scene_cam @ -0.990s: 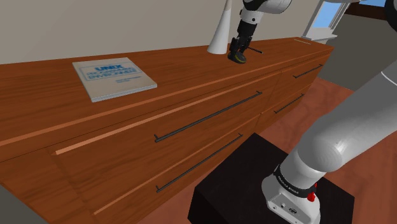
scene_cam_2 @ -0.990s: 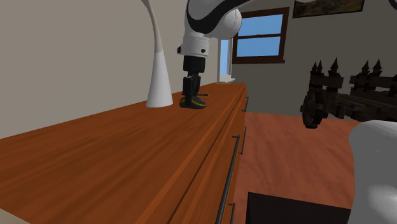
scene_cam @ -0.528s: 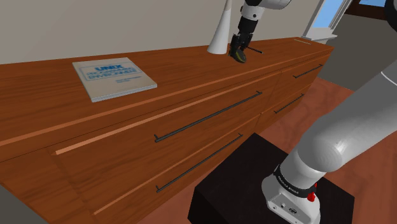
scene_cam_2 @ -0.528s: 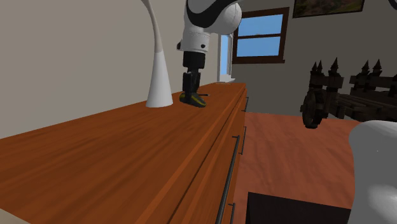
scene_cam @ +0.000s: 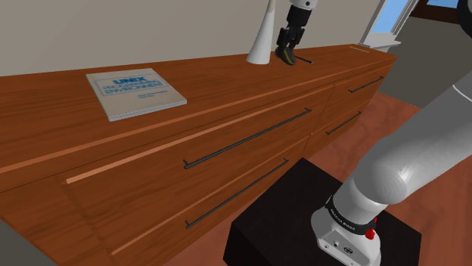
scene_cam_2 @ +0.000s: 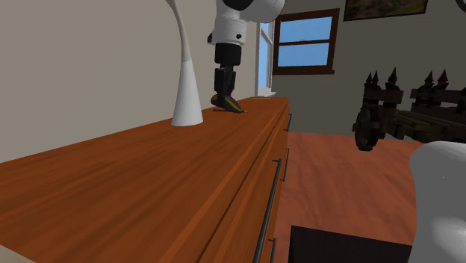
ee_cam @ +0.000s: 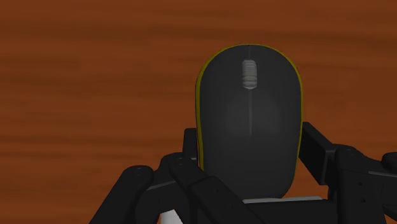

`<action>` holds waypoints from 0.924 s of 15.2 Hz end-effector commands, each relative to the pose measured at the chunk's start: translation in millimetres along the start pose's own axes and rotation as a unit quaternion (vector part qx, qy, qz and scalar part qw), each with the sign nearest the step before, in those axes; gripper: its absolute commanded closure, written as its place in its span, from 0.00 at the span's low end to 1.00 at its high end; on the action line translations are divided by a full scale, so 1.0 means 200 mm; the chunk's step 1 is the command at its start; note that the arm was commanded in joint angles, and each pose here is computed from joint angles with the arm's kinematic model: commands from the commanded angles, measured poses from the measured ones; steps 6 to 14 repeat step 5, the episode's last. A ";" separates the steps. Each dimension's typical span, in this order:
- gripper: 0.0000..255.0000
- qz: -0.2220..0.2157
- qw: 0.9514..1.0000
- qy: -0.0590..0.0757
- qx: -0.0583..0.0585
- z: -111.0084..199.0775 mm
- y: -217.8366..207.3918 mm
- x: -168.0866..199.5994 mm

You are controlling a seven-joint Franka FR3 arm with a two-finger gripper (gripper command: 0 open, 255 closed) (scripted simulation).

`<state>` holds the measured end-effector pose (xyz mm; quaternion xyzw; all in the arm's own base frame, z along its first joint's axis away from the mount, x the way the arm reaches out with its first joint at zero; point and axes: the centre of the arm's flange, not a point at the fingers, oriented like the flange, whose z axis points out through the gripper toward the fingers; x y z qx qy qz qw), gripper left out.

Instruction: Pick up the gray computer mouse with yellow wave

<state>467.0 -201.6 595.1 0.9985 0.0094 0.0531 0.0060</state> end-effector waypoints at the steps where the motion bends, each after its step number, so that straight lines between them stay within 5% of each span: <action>1: 1.00 0.000 1.000 0.000 0.000 -0.05 0.00 0.01; 14: 1.00 0.000 1.000 0.000 0.000 -0.11 0.00 0.01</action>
